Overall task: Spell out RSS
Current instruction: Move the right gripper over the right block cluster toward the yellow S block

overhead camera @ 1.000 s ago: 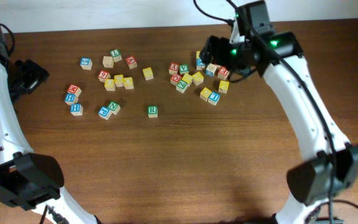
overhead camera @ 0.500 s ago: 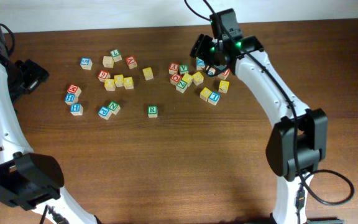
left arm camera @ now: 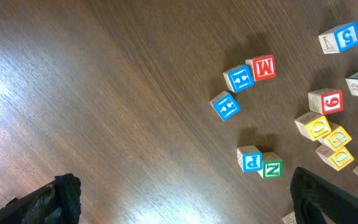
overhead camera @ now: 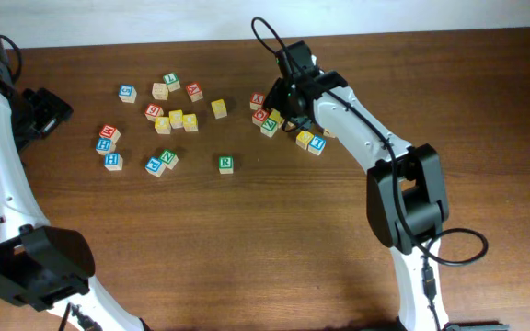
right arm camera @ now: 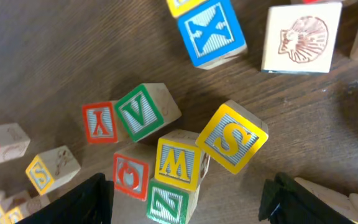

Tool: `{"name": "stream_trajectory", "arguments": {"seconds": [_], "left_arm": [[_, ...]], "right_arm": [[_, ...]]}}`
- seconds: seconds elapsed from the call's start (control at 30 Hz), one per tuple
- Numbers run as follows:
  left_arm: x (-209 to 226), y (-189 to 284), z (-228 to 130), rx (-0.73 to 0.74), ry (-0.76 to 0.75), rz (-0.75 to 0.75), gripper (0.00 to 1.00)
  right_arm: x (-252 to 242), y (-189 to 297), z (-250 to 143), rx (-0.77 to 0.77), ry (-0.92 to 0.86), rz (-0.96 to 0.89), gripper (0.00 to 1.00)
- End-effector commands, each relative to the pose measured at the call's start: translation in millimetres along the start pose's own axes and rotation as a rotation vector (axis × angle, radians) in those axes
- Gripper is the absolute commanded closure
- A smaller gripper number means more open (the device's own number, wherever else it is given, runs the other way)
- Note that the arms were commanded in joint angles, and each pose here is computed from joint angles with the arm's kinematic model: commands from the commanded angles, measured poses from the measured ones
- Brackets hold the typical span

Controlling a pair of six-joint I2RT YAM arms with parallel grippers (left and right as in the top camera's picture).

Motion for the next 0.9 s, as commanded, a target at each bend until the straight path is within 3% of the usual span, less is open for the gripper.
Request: {"name": "stream_trajectory", "arguments": {"seconds": [0.0,0.57,0.67,0.87], "left_arm": [[5.8,6.9,1.4,-0.023,0.005,0.01,0.01],[5.8,6.9,1.4,-0.023,0.005,0.01,0.01],[5.8,6.9,1.4,-0.023,0.005,0.01,0.01],[5.8,6.9,1.4,-0.023,0.005,0.01,0.01]], "right_arm": [[-4.1,-7.6,5.8,-0.055,-0.041,-0.027,0.3],[-26.2,-42.8,0.1,-0.046,-0.065,-0.101,0.31],[-26.6,-42.8,1.3,-0.051,-0.065,-0.103,0.42],[-34.1,-42.2,14.7,-0.06,-0.082,-0.117,0.5]]}}
Point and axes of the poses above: each gripper's point midway between its finger pads, its own y axis back along the fingers, its own x axis along the line the jaws close on, z = x × y, the point moved 4 cm from there along y, back along the fingers, and after that the axes turned 15 degrees about -y, right-handed, at the moved point
